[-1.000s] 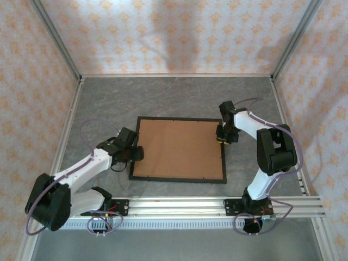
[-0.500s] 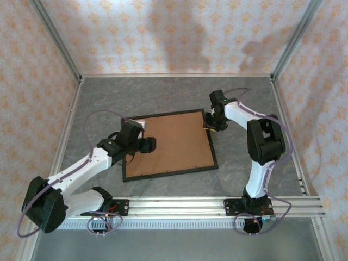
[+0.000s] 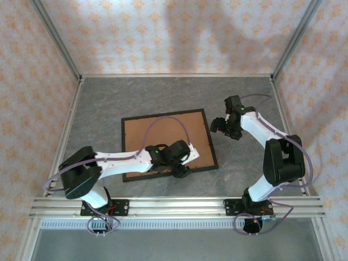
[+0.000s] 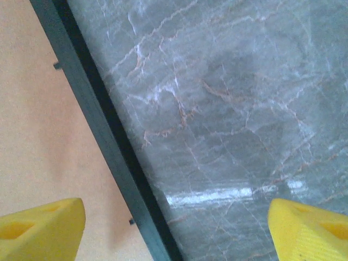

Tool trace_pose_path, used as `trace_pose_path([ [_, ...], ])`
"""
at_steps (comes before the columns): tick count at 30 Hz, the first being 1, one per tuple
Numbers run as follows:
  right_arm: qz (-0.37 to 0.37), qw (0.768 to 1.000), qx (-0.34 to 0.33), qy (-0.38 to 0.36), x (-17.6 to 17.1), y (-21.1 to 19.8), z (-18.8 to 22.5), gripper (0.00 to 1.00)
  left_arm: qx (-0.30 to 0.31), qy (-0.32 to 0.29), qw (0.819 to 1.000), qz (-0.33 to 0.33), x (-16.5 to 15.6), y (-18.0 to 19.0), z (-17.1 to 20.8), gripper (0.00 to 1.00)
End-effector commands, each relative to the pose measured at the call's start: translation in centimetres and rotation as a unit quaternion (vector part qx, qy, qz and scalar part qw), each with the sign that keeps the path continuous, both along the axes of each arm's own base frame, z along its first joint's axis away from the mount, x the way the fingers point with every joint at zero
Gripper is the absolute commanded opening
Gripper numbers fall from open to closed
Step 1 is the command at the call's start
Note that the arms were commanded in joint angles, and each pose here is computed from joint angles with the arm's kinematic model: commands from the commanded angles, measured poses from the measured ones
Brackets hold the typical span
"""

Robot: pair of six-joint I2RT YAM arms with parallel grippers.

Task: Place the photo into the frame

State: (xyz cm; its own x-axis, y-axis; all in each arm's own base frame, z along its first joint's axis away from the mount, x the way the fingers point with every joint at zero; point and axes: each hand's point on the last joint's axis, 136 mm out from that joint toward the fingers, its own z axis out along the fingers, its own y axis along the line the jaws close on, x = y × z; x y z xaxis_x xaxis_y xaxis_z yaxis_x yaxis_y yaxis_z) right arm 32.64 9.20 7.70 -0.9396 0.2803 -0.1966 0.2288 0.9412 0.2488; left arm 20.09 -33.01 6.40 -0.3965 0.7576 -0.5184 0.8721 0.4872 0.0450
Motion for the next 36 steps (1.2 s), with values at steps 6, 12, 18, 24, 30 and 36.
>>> trace_pose_path([
  [6,-0.001,1.0,-0.007,0.015,-1.8,-0.4,-0.8,0.87,0.089,-0.008,0.989,-0.117,-0.5,-1.4,-3.6,0.63],
  [12,0.0,1.0,-0.002,0.03,-2.4,-0.2,-1.6,0.86,0.103,-0.008,0.988,-0.116,-0.4,-1.3,-4.9,0.55],
  [18,0.007,0.999,0.021,0.045,-3.5,0.5,-1.9,0.85,0.109,-0.01,0.987,-0.116,-0.4,-0.9,-5.6,0.36],
  [24,0.018,0.995,0.069,0.067,-5.6,1.8,-2.6,0.83,0.084,-0.013,0.99,-0.115,-0.4,-1.6,-4.9,0.2],
  [30,0.03,0.99,0.124,0.063,-7.3,3.3,-2.7,0.82,0.035,-0.028,0.994,-0.099,0.4,-2.6,-2.3,0.15],
  [36,0.03,0.983,0.168,0.061,-8.3,4.4,-3.1,0.82,-0.043,-0.027,0.996,-0.072,1.6,-3.0,1.0,0.14],
])
